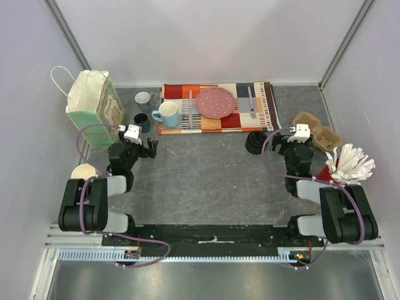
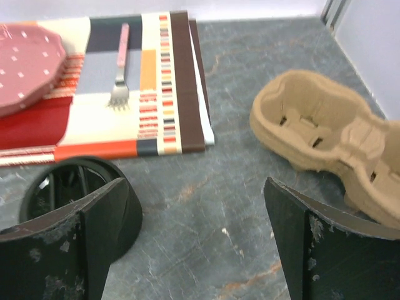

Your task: Pack the takeout coffee

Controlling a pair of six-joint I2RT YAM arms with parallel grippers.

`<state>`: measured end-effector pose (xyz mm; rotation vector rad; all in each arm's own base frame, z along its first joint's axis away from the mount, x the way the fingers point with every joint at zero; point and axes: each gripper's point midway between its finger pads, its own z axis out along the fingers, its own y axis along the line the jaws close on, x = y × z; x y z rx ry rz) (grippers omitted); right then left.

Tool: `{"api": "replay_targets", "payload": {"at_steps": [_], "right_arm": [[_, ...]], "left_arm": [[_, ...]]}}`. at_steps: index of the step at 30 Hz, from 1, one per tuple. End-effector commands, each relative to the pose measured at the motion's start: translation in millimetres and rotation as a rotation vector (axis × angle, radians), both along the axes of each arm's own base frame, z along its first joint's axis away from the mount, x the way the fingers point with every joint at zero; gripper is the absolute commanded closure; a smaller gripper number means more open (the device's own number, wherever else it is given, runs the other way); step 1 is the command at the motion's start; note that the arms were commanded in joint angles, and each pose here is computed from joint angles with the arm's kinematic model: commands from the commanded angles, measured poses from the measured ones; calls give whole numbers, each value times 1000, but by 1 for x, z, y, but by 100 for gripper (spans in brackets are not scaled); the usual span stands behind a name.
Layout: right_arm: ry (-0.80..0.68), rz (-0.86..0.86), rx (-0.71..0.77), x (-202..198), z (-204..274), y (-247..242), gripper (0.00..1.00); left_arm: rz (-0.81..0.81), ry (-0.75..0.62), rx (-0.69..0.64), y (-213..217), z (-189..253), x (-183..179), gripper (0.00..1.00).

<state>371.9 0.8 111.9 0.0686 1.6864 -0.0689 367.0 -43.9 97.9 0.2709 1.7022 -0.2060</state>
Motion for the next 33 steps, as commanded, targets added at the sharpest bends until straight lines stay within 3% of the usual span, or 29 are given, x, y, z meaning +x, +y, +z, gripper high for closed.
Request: {"api": "replay_targets", "payload": {"at_steps": [1,5,13,14,17,18,21,27,31,33], "right_arm": [[-19,47,18,4,26,11,2],[-28,82,36,8,51,19,2],[22,172,82,8,68,40,3],[14,201,90,9,75,46,3],[24,255,114,9,84,60,3],[43,290,117,7,82,68,3],[51,345,107,6,86,84,4],[78,435,82,4,82,109,3],[106,467,76,3,74,119,4],[120,478,69,3,70,123,4]], "left_arm": [[-21,44,-13,-3,23,17,3],[-105,60,11,-14,27,8,4],[-253,219,29,-33,43,-10,12],[-269,317,41,-32,32,-24,14],[-307,375,93,-31,59,-32,18],[-314,454,101,-29,69,-46,18],[-286,569,188,-14,94,-73,20],[-11,729,422,51,123,-120,24],[189,810,574,96,120,-152,26],[202,858,588,103,110,-164,26]]}}
